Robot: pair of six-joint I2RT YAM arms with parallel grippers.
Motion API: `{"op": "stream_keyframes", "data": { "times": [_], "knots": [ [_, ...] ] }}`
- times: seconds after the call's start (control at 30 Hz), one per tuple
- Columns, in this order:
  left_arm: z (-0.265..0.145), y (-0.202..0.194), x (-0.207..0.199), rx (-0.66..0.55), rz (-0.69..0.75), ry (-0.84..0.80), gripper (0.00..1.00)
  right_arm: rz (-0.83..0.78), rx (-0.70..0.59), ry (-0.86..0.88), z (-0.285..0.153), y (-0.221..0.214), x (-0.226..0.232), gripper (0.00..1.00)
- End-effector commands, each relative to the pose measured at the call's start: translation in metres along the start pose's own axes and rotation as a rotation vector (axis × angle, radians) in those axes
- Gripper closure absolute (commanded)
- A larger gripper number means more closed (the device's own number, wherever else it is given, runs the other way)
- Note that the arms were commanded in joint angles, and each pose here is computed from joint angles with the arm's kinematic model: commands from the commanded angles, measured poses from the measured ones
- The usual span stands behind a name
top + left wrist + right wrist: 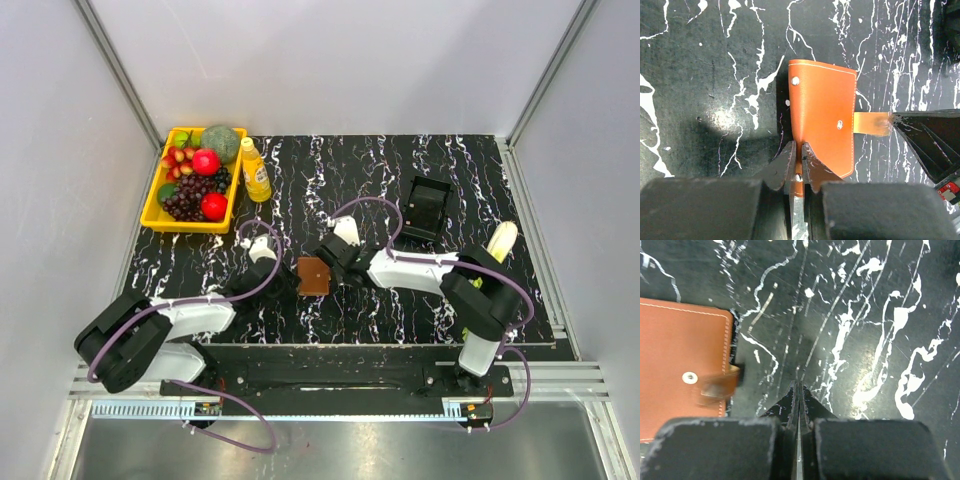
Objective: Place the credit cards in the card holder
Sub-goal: Open the card holder at the center of the board.
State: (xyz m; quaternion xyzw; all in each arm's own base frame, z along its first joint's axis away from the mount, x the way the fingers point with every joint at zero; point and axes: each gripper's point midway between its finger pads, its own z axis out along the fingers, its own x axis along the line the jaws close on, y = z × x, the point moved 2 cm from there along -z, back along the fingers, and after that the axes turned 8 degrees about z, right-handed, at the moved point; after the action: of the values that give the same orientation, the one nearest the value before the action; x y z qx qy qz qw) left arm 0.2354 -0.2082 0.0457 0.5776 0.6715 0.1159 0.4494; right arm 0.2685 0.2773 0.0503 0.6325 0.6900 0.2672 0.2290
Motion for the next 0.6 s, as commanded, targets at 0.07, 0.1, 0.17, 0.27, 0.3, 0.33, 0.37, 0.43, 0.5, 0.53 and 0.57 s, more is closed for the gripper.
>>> {"op": "stream_keyframes", "data": {
  "times": [0.07, 0.1, 0.17, 0.27, 0.3, 0.33, 0.37, 0.43, 0.5, 0.53, 0.57],
  "knots": [
    [0.005, 0.003, 0.002, -0.007, 0.008, 0.018, 0.93, 0.061, -0.012, -0.016, -0.006, 0.01, -0.013, 0.98],
    [0.004, 0.004, 0.002, -0.005, 0.013, 0.023, 0.87, 0.077, -0.01, -0.003, -0.008, 0.012, -0.013, 0.97],
    [0.001, 0.006, 0.001, -0.016, 0.02, 0.015, 0.66, 0.099, -0.011, 0.032, -0.014, 0.018, -0.011, 0.89],
    [-0.004, 0.015, -0.004, -0.023, 0.043, 0.015, 0.5, 0.159, -0.013, 0.092, -0.024, 0.032, -0.009, 0.84],
    [-0.005, 0.017, -0.005, -0.024, 0.054, 0.009, 0.5, 0.175, -0.021, 0.108, -0.029, 0.037, -0.009, 0.83],
    [-0.006, 0.022, -0.01, -0.029, 0.06, 0.006, 0.5, 0.181, -0.031, 0.137, -0.034, 0.042, -0.006, 0.76],
    [-0.006, 0.025, -0.013, -0.029, 0.066, 0.006, 0.48, 0.185, -0.041, 0.182, -0.038, 0.049, 0.001, 0.72],
    [-0.009, 0.027, -0.011, -0.02, 0.073, 0.03, 0.46, 0.177, -0.02, 0.296, -0.047, 0.053, 0.019, 0.71],
    [-0.014, 0.033, -0.008, -0.035, 0.066, 0.055, 0.45, 0.187, 0.003, 0.385, -0.049, 0.055, 0.038, 0.64],
    [-0.017, 0.036, -0.006, -0.044, 0.06, 0.074, 0.46, 0.185, 0.023, 0.403, -0.047, 0.054, 0.044, 0.59],
    [-0.02, 0.038, -0.004, -0.051, 0.056, 0.086, 0.46, 0.173, 0.054, 0.401, -0.04, 0.048, 0.049, 0.57]
  ]
}}
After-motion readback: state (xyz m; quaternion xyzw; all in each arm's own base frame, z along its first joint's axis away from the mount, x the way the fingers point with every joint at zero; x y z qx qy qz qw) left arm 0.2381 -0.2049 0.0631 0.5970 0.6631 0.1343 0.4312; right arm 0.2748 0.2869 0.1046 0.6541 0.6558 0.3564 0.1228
